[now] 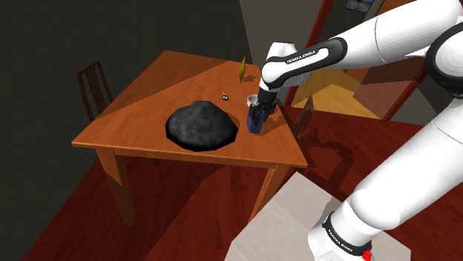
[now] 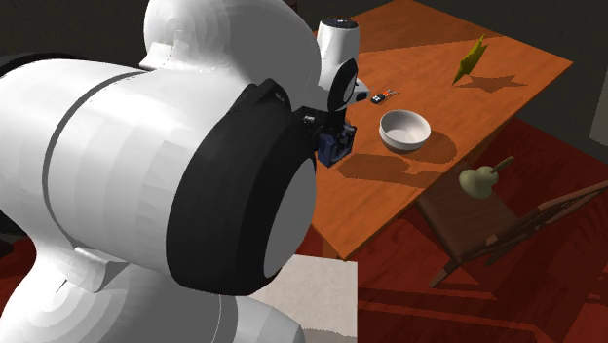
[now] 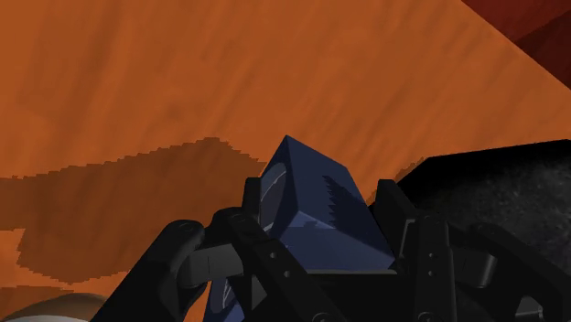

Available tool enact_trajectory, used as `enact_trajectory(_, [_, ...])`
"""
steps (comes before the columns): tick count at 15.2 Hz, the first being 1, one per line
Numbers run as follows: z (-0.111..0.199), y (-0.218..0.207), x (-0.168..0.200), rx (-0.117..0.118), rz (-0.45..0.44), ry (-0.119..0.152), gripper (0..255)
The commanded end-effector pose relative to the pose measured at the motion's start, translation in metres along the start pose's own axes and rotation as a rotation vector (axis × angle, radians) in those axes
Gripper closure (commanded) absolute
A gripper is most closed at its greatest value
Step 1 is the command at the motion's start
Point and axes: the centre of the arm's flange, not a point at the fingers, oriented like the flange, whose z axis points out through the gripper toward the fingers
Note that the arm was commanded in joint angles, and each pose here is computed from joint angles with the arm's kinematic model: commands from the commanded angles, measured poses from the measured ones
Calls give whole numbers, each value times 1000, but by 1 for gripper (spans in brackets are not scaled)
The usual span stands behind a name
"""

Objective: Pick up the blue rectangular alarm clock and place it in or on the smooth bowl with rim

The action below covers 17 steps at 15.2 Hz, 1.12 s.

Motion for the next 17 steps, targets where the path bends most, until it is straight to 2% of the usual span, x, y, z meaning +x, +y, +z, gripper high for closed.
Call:
enact_trajectory(1, [-11, 1, 0, 0, 0, 0, 255])
enact_trajectory(17, [-95, 0, 0, 0, 0, 0, 255])
